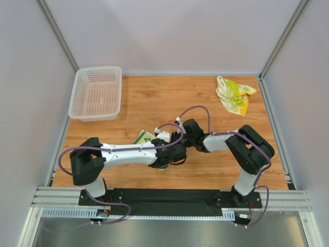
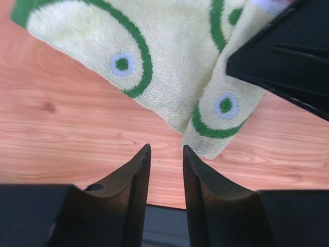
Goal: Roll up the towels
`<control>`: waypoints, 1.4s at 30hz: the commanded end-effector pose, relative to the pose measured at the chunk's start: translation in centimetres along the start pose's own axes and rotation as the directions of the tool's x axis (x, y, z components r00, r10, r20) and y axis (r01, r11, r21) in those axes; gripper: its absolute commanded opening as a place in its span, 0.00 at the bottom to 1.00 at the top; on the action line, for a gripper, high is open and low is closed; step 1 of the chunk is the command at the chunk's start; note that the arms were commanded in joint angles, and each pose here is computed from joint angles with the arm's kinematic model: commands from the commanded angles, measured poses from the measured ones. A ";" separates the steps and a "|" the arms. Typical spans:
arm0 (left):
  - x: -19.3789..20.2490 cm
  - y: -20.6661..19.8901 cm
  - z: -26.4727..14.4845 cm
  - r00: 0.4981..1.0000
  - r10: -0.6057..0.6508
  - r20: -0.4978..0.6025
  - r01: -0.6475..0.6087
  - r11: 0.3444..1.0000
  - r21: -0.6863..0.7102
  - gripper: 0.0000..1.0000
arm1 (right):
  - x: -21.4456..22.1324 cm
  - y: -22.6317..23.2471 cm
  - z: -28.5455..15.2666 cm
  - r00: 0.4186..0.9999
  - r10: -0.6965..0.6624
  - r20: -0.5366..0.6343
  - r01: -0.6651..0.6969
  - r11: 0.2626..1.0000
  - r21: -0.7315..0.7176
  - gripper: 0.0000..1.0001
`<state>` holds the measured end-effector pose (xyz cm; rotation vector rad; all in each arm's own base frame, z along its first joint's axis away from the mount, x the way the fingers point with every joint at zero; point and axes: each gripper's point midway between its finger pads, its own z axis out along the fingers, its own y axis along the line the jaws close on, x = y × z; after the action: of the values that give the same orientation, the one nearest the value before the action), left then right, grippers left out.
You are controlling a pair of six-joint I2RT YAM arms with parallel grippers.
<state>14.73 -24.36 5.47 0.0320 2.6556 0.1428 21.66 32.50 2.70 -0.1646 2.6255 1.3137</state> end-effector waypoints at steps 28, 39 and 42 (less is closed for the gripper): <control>3.7 -4.9 6.3 0.947 0.295 0.130 -0.316 0.930 0.189 0.47 | 0.3 -1.7 -0.3 0.999 -0.034 -0.025 0.037 0.993 0.108 0.21; 5.7 -2.8 7.2 0.955 0.281 0.096 -0.296 0.930 0.218 0.05 | -0.6 -1.0 -2.3 0.998 -0.067 -0.019 0.069 0.989 0.134 0.36; 5.6 -3.3 6.2 0.960 0.264 0.095 -0.280 0.922 0.267 0.04 | -1.8 -2.2 -3.1 0.998 -0.055 0.002 0.054 0.984 0.169 0.39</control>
<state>16.52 -29.22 1.48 0.4058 2.3708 -0.1565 21.92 30.77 3.61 -0.2270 2.6733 1.1927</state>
